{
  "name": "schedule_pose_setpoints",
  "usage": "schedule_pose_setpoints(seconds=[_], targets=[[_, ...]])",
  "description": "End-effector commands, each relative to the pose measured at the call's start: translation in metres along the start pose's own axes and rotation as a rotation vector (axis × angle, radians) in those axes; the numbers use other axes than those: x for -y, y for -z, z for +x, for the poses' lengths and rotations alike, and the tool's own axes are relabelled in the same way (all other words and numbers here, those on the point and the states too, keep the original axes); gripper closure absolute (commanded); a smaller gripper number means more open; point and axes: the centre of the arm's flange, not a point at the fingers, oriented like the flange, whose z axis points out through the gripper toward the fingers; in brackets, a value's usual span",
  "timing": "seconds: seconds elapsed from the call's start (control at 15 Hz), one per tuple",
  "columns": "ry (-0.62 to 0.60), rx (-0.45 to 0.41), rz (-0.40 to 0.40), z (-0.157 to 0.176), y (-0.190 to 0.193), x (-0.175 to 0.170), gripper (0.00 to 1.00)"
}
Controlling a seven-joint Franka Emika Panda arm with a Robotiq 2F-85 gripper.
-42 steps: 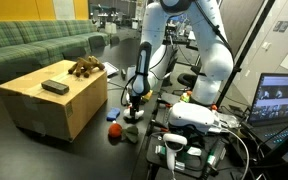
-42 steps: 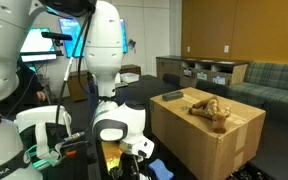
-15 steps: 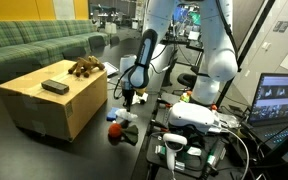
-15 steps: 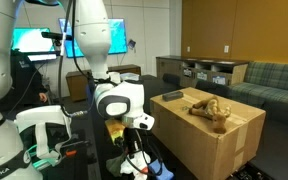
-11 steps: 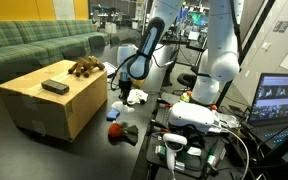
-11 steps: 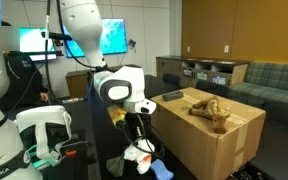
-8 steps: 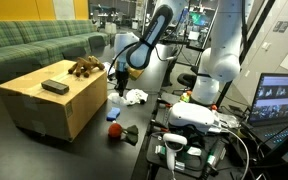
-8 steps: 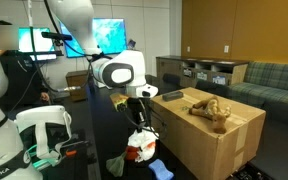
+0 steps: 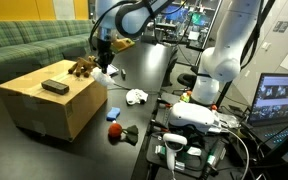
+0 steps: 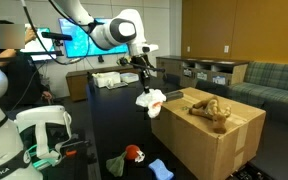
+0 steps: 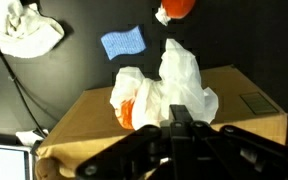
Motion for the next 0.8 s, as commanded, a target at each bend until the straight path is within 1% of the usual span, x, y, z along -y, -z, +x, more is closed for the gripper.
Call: schedule_pose_setpoints(seconds=[0.0,0.13,0.27,0.47,0.53,0.6,0.73], targets=[[-0.071,-0.061,-0.020,0.048,0.037,0.040,1.00],[-0.103,-0.087,-0.019,0.070,0.043,0.060,1.00],[-0.124,-0.111,-0.028,0.093,0.038,0.077,1.00],[-0.150,-0.148,-0.048,0.123,0.018,0.096,1.00],[-0.164,-0.167,-0.062,0.124,0.027,0.115,1.00],[-0.179,-0.193,-0.080,0.132,0.020,0.125,1.00],[-0.206,-0.223,-0.102,0.148,0.020,0.141,1.00]])
